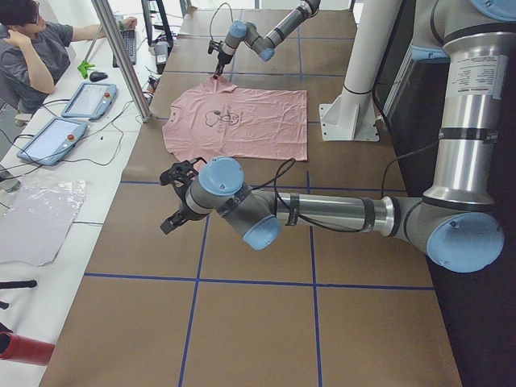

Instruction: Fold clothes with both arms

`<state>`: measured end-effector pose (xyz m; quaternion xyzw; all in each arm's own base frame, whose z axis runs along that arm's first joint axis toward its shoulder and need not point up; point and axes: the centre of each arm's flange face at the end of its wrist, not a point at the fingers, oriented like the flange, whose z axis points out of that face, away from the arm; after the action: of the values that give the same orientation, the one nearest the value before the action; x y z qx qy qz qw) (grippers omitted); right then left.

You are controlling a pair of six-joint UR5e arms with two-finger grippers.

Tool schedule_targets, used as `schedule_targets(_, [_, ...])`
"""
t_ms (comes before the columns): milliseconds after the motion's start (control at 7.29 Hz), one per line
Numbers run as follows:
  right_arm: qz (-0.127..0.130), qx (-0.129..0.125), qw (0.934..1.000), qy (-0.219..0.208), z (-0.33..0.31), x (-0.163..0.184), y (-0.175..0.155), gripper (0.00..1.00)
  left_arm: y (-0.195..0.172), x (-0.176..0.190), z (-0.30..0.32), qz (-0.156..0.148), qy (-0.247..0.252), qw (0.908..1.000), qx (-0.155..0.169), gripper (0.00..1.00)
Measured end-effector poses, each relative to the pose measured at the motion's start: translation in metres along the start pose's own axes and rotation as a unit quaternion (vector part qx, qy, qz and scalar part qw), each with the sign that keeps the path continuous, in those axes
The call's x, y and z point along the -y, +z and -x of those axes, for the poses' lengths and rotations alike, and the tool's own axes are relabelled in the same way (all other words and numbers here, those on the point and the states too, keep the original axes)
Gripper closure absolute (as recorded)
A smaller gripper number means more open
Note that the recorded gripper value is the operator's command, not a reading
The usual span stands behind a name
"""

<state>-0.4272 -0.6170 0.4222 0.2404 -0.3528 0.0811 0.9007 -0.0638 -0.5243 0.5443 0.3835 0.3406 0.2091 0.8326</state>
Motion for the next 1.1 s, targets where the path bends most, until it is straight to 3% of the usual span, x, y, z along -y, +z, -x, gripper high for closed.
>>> schedule_targets(274, [-0.001, -0.019, 0.9995, 0.023, 0.066, 0.030, -0.019, 1.00, 0.000, 0.000, 0.000, 0.000, 0.000, 1.0000, 0.000, 0.00])
schedule_targets(685, [-0.025, -0.038, 0.9976, 0.053, 0.159, 0.024, -0.033, 1.00, 0.000, 0.000, 0.000, 0.001, -0.001, 1.0000, 0.000, 0.00])
schedule_targets(823, [-0.030, -0.047, 0.9969, 0.055, 0.174, 0.019, -0.026, 0.73, 0.001, -0.001, 0.000, 0.001, -0.001, 1.0000, 0.000, 0.00])
schedule_targets(960, [-0.036, -0.057, 0.9961, 0.057, 0.184, 0.017, -0.018, 0.04, 0.001, -0.001, 0.000, 0.001, -0.001, 1.0000, 0.000, 0.00])
schedule_targets(1097, [-0.038, -0.060, 0.9958, 0.057, 0.190, 0.016, -0.015, 0.01, 0.001, -0.001, 0.000, 0.001, -0.001, 1.0000, 0.000, 0.00])
